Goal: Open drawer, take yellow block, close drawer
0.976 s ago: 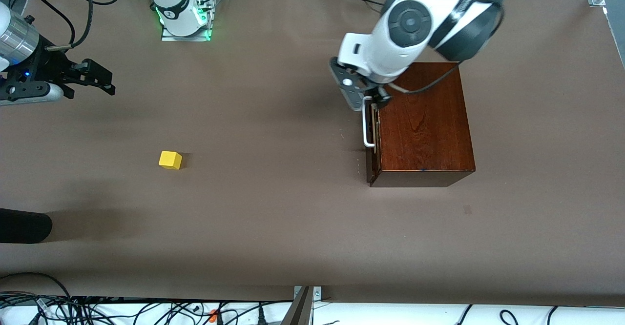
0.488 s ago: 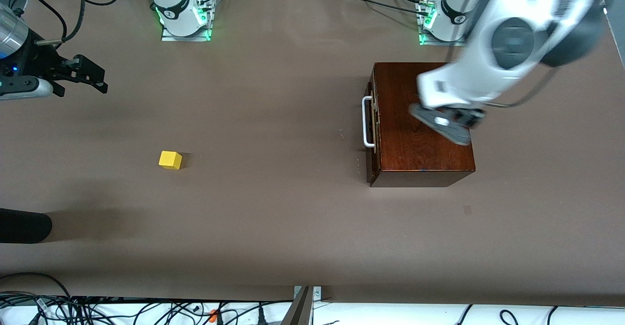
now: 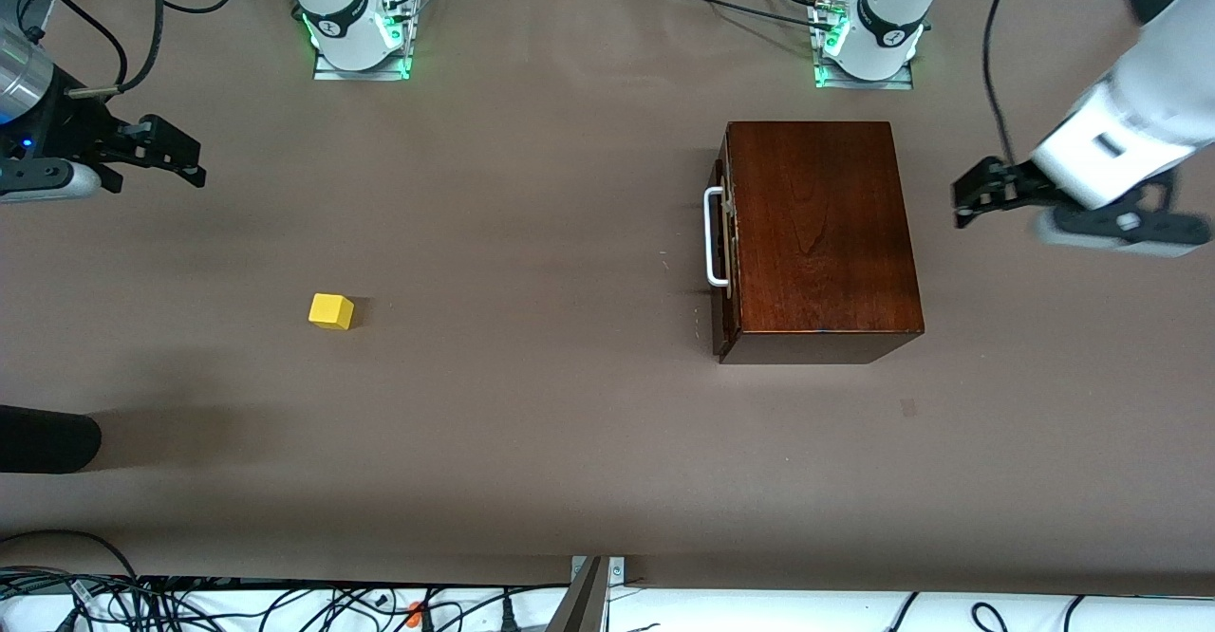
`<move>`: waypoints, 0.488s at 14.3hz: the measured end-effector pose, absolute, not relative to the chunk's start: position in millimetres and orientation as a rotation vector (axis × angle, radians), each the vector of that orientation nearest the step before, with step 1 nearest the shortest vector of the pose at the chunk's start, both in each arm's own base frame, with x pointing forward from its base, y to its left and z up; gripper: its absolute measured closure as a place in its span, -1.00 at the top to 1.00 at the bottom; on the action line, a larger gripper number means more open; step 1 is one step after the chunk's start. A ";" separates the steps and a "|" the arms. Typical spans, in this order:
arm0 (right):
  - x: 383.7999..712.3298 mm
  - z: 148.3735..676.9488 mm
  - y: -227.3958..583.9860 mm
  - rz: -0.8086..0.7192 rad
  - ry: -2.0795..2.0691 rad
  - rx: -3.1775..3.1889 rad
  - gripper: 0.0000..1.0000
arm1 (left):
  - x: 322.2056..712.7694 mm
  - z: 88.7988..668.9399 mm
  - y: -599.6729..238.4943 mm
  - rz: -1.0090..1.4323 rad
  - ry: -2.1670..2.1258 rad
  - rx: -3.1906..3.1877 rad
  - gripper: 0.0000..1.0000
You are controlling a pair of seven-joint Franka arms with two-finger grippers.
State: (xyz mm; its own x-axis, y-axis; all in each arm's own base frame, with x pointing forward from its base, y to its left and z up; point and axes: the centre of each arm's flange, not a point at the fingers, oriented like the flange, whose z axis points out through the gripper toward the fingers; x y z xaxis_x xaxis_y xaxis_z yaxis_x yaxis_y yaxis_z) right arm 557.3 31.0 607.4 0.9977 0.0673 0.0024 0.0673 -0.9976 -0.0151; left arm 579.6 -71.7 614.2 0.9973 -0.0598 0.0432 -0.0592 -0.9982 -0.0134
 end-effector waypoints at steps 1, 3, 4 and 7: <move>558.6 608.5 29.6 -0.013 -0.101 -3.125 1.00 | 571.6 617.4 -58.4 -0.071 0.058 -3.137 1.00; 560.9 611.1 29.2 -0.042 -0.099 -3.124 1.00 | 559.2 611.4 -43.3 -0.037 0.025 -3.154 1.00; 561.0 611.7 29.1 -0.046 -0.099 -3.124 1.00 | 557.4 606.3 -40.4 -0.023 0.016 -3.154 1.00; 561.6 612.0 29.2 -0.052 -0.098 -3.124 1.00 | 558.2 596.1 -35.0 -0.008 0.001 -3.154 1.00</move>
State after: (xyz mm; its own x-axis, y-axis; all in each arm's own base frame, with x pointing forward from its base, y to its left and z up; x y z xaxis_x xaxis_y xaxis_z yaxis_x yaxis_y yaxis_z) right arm 561.6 29.2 612.0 0.9975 0.0621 0.0335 0.0626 -0.9979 -0.0145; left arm 558.2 -35.0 596.1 1.0000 -0.0004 0.0050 -0.0005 -0.9999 0.0124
